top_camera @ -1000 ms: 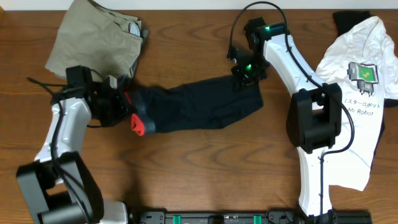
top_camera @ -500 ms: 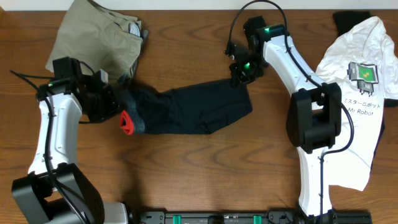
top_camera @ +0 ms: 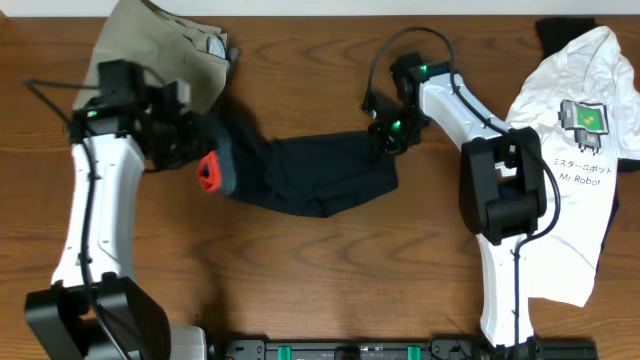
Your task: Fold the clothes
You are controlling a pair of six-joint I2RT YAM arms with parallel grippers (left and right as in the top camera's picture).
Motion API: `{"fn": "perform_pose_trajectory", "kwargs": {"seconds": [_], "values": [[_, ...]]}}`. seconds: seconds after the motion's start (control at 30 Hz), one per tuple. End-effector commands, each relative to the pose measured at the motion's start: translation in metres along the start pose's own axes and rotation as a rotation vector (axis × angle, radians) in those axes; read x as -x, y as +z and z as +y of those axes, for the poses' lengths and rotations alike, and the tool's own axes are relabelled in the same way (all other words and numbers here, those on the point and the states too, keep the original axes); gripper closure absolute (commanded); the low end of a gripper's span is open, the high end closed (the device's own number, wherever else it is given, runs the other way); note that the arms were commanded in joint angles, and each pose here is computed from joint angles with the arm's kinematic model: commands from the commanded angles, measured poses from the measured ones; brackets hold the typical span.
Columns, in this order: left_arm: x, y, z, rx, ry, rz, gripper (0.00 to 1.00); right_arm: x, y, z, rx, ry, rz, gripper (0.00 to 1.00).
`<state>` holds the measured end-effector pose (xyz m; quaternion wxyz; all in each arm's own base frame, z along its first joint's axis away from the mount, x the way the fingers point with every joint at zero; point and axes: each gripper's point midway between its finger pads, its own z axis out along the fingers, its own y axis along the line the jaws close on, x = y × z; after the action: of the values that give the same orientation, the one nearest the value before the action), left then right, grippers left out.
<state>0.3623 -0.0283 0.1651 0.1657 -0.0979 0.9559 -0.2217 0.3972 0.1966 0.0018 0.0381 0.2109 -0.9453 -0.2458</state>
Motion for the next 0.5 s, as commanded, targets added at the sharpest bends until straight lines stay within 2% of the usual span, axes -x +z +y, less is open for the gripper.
{"fn": "perform_pose_trajectory", "kwargs": {"seconds": [0.0,0.27,0.47], "values": [[0.006,-0.002,-0.038,-0.040,0.125,-0.039,0.94,-0.017,0.020,-0.007,0.016,0.048,0.050,0.99],[-0.020,0.041,-0.122,-0.140,0.309,0.016,0.94,-0.021,0.024,-0.007,0.039,0.060,0.054,0.99],[-0.045,0.089,-0.161,-0.177,0.364,0.090,0.94,-0.021,0.024,-0.007,0.039,0.060,0.054,0.99]]}}
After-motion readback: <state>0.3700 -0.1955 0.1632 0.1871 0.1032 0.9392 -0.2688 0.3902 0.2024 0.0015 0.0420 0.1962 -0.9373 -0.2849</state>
